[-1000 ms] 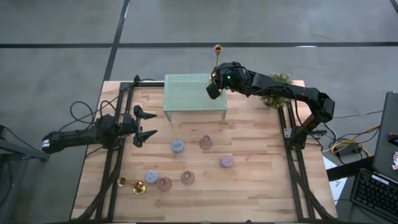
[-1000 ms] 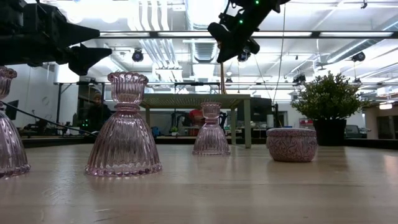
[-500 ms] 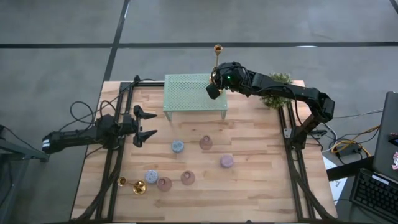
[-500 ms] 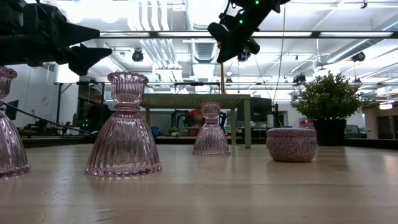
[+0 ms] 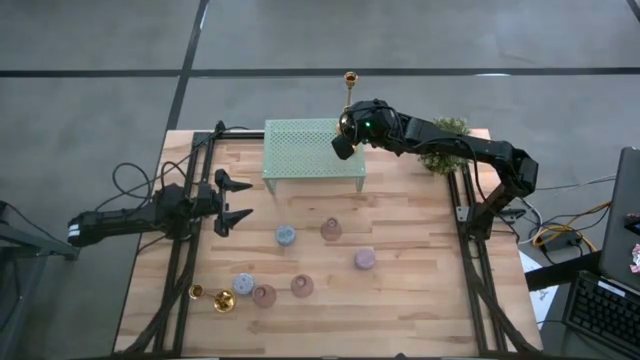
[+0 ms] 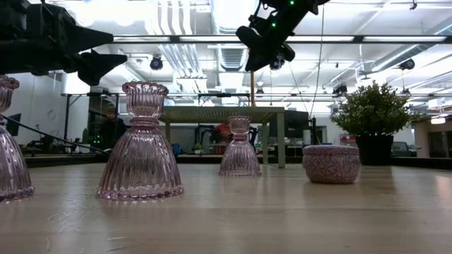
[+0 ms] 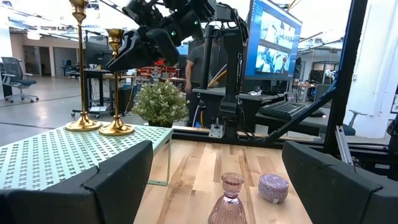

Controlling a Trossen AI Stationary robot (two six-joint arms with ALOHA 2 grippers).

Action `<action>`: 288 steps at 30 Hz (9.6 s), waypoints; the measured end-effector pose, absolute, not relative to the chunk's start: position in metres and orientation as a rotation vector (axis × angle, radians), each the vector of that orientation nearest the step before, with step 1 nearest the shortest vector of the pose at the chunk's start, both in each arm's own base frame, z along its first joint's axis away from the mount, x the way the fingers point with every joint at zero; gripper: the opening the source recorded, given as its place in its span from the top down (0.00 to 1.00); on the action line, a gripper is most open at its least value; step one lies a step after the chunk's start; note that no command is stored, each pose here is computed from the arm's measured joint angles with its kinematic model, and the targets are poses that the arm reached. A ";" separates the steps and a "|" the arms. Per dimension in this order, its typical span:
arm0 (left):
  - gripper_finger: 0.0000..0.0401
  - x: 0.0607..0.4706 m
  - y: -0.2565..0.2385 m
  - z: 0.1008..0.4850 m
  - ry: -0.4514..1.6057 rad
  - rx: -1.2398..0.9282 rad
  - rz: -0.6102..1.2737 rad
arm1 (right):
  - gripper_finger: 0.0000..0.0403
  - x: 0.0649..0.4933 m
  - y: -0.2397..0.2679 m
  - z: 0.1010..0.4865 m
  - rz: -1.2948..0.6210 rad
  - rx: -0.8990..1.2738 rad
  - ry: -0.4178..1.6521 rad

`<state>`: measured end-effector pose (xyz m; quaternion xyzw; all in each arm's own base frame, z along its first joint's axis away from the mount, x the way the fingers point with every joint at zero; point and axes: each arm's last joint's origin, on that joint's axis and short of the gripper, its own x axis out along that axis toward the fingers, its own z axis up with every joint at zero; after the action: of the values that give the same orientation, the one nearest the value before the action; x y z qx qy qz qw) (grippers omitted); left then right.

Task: Pick & Place candle stick holders
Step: Put the top gold candle holder aligned with the other gold candle holder on the shelf, then put the gold candle holder aligned with the other gold candle holders on the shelf

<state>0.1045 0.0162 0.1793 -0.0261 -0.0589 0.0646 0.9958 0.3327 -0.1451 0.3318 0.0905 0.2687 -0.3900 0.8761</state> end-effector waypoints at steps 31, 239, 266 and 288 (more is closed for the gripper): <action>0.10 0.102 0.014 0.196 -0.258 -0.644 -0.015 | 0.47 0.293 -0.114 0.370 -0.768 0.174 0.577; 0.94 0.111 -0.058 0.367 0.414 -0.246 -0.232 | 0.83 0.362 0.048 0.379 -0.103 0.606 0.206; 0.94 0.171 -0.042 0.415 0.371 -0.253 -0.008 | 0.50 0.411 0.065 0.342 -0.015 0.511 0.210; 0.94 0.192 -0.048 0.417 0.354 -0.268 -0.034 | 0.64 0.429 0.069 0.337 -0.018 0.487 0.214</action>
<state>0.1924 -0.0477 0.4172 -0.1328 0.1753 -0.0170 0.9754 0.4288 0.0689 0.3371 0.2406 0.1057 -0.0087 0.9648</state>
